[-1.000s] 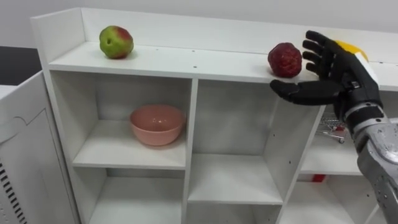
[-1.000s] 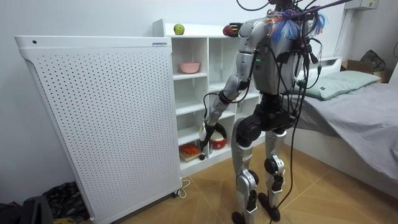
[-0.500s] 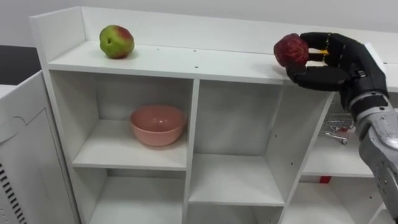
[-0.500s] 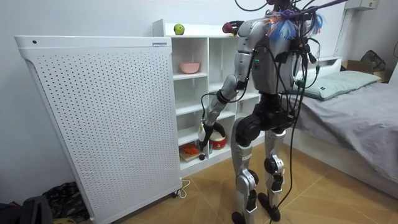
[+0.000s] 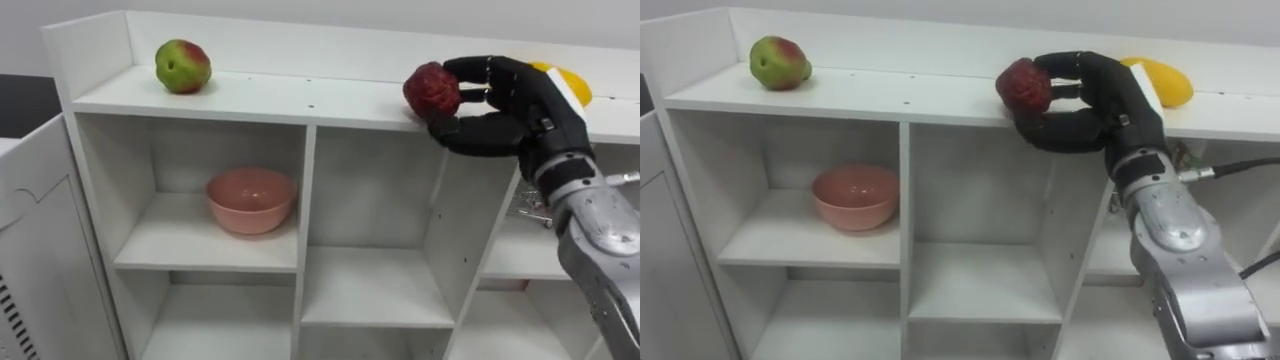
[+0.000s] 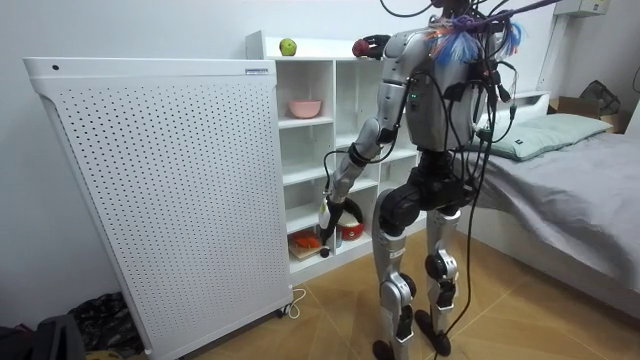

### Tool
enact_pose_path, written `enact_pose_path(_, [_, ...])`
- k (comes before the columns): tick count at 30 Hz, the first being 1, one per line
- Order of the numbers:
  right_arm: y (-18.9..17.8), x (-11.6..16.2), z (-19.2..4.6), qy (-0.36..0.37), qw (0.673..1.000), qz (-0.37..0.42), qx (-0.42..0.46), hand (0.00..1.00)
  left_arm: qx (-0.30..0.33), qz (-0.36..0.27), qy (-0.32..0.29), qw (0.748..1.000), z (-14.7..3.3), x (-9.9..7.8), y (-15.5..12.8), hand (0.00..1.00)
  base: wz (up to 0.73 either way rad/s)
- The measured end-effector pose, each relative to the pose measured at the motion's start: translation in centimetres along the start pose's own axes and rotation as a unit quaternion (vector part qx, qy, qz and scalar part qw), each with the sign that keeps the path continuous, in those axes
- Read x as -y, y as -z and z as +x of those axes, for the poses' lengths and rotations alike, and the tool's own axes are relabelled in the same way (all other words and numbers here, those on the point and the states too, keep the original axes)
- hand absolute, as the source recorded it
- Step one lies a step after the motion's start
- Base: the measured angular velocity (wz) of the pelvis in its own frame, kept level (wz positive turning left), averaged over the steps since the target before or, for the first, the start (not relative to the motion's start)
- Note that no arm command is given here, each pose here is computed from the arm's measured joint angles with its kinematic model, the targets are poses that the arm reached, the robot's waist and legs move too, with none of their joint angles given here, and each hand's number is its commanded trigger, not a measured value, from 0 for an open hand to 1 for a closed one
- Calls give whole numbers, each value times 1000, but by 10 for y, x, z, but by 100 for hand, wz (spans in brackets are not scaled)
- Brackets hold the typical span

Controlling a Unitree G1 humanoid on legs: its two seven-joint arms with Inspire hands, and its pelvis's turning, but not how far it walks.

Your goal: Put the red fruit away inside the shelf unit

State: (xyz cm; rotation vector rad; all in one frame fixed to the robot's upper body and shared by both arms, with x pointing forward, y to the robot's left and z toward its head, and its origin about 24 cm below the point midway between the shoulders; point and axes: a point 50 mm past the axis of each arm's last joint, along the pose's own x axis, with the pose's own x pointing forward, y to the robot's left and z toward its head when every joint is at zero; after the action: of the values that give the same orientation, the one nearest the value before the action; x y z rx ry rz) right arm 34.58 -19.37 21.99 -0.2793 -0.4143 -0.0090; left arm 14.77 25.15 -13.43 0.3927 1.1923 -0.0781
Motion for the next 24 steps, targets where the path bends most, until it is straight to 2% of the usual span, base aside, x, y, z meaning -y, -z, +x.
enact_pose_path(7, [-20, -16, -13, -31, 998, -4, 51, 100, 2, 1, -9, 1000, 1, 1, 2, 0, -5])
enact_pose_path(13, [-34, -37, -38, -91, 991, 23, 93, 100, 19, -2, -19, 1000, 1, 2, 1, 0, -6])
enact_pose_path(19, [-23, -55, -51, -146, 986, 47, 72, 100, 17, 0, -30, 999, 2, 6, 8, 0, -2])
enact_pose_path(24, [2, -77, -71, -194, 978, 78, 20, 100, 18, 33, -23, 999, 2, 15, 9, 0, -2])
